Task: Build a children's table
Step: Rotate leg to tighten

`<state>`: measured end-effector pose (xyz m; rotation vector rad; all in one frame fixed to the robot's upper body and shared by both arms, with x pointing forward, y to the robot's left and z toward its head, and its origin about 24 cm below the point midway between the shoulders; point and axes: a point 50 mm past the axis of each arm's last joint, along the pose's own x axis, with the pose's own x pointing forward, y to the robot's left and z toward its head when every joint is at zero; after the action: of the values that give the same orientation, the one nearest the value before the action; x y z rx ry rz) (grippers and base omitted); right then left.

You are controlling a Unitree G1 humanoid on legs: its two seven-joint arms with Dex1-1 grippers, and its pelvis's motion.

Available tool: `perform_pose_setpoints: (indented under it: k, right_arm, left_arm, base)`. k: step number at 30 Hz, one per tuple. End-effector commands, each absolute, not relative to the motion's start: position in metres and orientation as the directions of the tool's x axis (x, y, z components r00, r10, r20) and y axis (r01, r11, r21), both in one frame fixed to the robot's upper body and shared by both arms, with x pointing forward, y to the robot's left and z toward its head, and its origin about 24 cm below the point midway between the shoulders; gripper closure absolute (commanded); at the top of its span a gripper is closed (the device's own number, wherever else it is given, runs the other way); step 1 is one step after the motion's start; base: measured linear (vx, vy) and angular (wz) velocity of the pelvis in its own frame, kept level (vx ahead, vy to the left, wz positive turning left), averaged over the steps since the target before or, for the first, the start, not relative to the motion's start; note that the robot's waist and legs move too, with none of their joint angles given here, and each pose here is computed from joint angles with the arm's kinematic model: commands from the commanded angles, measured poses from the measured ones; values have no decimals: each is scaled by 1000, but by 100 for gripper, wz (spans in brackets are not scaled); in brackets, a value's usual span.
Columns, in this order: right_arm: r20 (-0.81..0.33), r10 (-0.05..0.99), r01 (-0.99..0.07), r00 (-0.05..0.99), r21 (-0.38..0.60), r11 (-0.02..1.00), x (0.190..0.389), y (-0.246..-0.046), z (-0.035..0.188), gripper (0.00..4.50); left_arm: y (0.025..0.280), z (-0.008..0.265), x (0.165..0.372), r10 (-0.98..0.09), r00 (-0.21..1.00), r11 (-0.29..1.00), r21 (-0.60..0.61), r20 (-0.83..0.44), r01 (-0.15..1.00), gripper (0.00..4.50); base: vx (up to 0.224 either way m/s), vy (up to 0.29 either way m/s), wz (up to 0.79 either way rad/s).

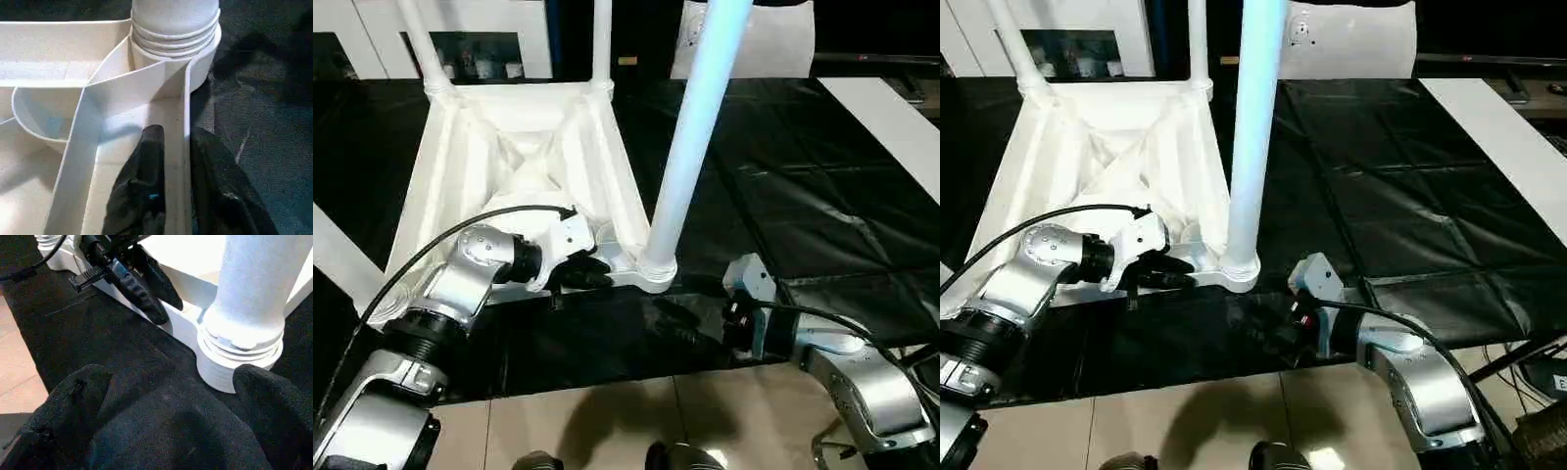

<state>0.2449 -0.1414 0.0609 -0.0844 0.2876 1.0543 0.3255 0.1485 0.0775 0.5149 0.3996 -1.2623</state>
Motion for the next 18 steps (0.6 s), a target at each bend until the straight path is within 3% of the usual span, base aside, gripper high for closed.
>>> perform_pose_setpoints:
  k: [1,5,10,13,17,18]
  right_arm:
    - [-260,851,-874,457,47,484,244,-142,66,0]
    - [-235,853,-872,467,42,488,247,-142,70,0]
    - [-190,850,-865,492,6,502,264,-151,82,0]
    - [-187,853,-868,487,-2,496,267,-154,85,0]
    - [-195,887,-907,419,-36,421,273,-155,88,0]
    - [-197,911,-931,362,-24,364,273,-155,89,0]
  left_arm:
    - [149,72,325,-796,257,227,123,-548,966,398]
    - [147,70,323,-810,216,198,93,-545,976,436]
    - [137,70,312,-865,60,40,50,-498,998,446]
    - [135,69,310,-863,27,4,47,-505,999,446]
    - [134,64,306,-828,-38,-71,37,-559,997,446]
    - [133,63,304,-806,-74,-114,33,-587,993,446]
  base:
    - [0,0,0]
    - [0,0,0]
    - [0,0,0]
    - [0,0,0]
    - [0,0,0]
    - [0,0,0]
